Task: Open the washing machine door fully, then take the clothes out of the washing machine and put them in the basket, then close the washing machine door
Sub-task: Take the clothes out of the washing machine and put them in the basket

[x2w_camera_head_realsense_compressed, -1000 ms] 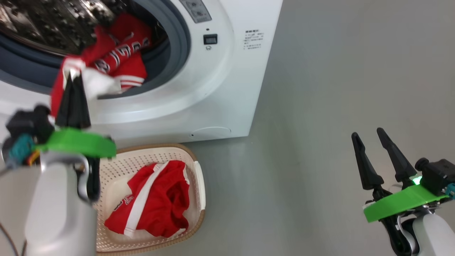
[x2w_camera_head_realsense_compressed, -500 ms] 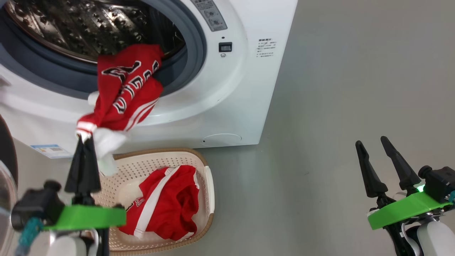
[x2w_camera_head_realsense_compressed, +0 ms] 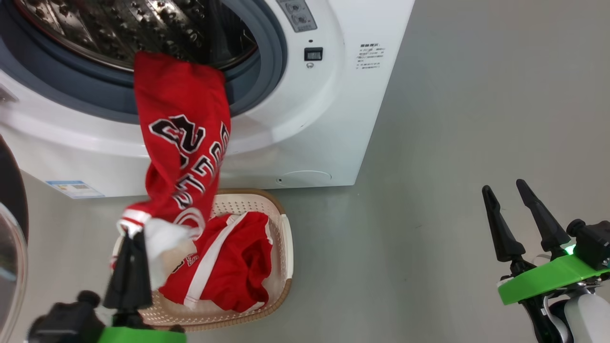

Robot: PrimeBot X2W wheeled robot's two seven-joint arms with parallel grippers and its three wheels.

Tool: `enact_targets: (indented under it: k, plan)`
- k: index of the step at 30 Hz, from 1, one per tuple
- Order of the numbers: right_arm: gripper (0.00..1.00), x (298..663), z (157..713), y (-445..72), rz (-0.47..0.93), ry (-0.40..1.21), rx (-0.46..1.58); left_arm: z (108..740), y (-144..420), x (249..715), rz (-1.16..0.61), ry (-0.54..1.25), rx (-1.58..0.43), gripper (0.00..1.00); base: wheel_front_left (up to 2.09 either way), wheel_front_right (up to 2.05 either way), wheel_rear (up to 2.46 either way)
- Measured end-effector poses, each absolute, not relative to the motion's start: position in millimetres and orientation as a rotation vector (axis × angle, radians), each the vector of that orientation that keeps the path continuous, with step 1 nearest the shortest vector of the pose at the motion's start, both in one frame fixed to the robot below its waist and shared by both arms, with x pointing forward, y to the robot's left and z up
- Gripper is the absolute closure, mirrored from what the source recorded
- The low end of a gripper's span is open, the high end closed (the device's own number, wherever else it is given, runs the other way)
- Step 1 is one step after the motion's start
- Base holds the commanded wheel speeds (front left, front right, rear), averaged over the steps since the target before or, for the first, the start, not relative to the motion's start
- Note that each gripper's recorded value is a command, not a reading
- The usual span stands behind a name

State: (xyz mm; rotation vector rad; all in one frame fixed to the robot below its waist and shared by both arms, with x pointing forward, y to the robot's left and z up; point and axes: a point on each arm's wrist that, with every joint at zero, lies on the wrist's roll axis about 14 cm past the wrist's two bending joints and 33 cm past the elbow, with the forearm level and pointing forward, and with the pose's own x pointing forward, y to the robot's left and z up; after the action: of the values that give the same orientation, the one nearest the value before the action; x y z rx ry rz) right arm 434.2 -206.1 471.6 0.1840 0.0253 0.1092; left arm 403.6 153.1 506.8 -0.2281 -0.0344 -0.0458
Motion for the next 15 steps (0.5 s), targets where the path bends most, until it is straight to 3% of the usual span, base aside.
enact_targets:
  k: [15]
  plan:
    - [0.0,435.0,463.9,-216.4,0.08,0.043,0.177,344.3,111.8,400.6,-0.185,0.449,-0.166,1.0,0.0,0.0,0.0]
